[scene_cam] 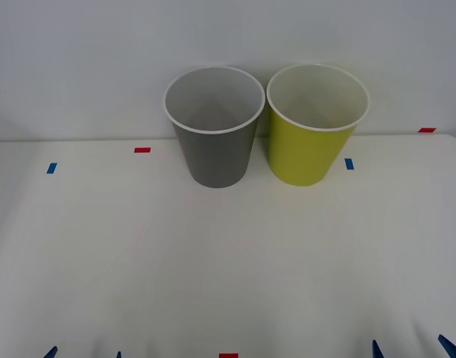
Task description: Put cans in the gray bin and PET bottles in the light green bin.
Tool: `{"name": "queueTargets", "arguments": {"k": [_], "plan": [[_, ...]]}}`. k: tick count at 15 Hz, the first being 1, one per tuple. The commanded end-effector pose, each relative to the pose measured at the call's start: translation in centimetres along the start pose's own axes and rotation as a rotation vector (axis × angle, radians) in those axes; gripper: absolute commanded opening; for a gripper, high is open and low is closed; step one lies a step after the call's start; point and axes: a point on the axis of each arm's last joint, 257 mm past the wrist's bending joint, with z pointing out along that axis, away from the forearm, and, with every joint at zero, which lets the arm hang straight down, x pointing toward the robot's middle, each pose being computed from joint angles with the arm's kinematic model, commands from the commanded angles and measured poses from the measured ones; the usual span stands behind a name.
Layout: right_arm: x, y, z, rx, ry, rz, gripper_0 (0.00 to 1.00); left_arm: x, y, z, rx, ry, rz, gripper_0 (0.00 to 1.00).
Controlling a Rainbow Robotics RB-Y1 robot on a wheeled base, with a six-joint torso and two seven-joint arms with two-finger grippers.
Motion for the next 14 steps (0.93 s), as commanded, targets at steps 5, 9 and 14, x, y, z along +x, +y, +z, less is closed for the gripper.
{"name": "queueTargets", "arguments": {"k": [5,9,14], "plan": [[0.0,0.0,0.0,0.0,0.0,0.0,1.0,0.0,0.0,0.0,0.0,0.0,0.0,1.0],[0.0,0.0,0.0,0.0,0.0,0.0,1.0,0.0,0.0,0.0,0.0,0.0,0.0,1.0],[0.0,0.0,0.0,0.0,0.0,0.0,1.0,0.0,0.0,0.0,0.0,0.0,0.0,1.0]]}}
